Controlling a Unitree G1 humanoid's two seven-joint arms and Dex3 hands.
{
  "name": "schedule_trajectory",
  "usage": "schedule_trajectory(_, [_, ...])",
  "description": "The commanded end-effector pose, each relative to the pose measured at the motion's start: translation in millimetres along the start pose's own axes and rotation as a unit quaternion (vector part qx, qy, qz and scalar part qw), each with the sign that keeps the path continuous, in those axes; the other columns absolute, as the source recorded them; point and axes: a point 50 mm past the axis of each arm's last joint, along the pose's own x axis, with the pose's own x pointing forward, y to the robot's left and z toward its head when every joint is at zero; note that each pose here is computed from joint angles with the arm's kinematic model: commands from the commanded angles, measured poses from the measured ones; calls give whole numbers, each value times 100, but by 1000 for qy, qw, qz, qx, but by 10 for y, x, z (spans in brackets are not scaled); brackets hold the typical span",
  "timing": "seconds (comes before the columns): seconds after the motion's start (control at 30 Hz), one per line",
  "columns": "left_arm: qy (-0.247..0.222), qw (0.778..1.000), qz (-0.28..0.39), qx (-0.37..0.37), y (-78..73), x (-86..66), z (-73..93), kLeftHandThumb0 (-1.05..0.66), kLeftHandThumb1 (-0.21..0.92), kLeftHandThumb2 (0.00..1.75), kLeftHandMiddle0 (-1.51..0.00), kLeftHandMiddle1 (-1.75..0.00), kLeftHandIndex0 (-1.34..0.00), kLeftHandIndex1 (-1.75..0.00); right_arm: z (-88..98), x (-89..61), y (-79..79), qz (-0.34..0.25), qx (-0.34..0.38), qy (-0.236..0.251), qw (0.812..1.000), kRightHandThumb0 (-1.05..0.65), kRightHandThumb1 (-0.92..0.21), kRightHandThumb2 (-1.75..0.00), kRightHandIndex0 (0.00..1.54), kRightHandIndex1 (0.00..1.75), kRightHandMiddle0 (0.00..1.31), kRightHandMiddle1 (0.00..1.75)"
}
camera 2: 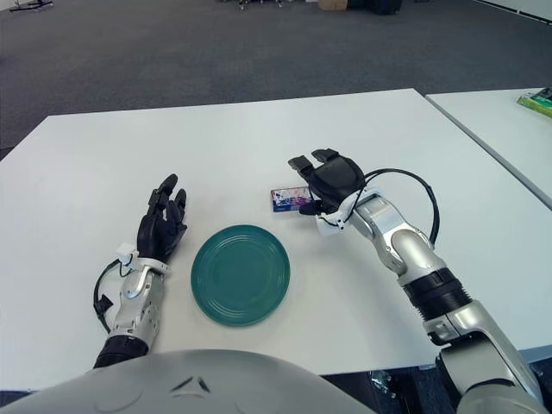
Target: Put the gum into the plate.
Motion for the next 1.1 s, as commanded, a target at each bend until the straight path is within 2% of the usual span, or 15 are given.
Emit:
schedule_trajectory(0.0, [69, 996, 40, -37, -60, -277, -322, -74, 92, 78, -19, 0, 0, -50, 22, 75, 54, 5, -7, -6, 1000, -78, -92, -72, 34, 1, 0, 49])
schedule_trajectory(0.43, [67, 996, 49, -42, -85, -311, -303, -73, 92, 76, -19, 0, 0, -54, 98, 214, 287, 27, -5, -17, 999, -76, -92, -74, 35, 1, 0, 46])
schedule_trajectory(0.87, [64, 995, 55, -44, -86, -338, -277, -73, 92, 75, -19, 0, 0, -61, 167, 323, 446, 42, 1, -17, 999, -77, -92, -71, 36, 1, 0, 48])
schedule_trajectory(0.93, [64, 995, 58, -41, -82, -338, -274, -73, 92, 75, -20, 0, 0, -62, 220, 341, 573, 50, 3, -16, 999, -78, -92, -71, 37, 1, 0, 48])
schedule_trajectory(1.07, [65, 995, 63, -35, -75, -341, -276, -73, 92, 75, -20, -1, 0, -64, 301, 371, 726, 59, 1, -17, 998, -78, -92, -71, 38, 1, 0, 50])
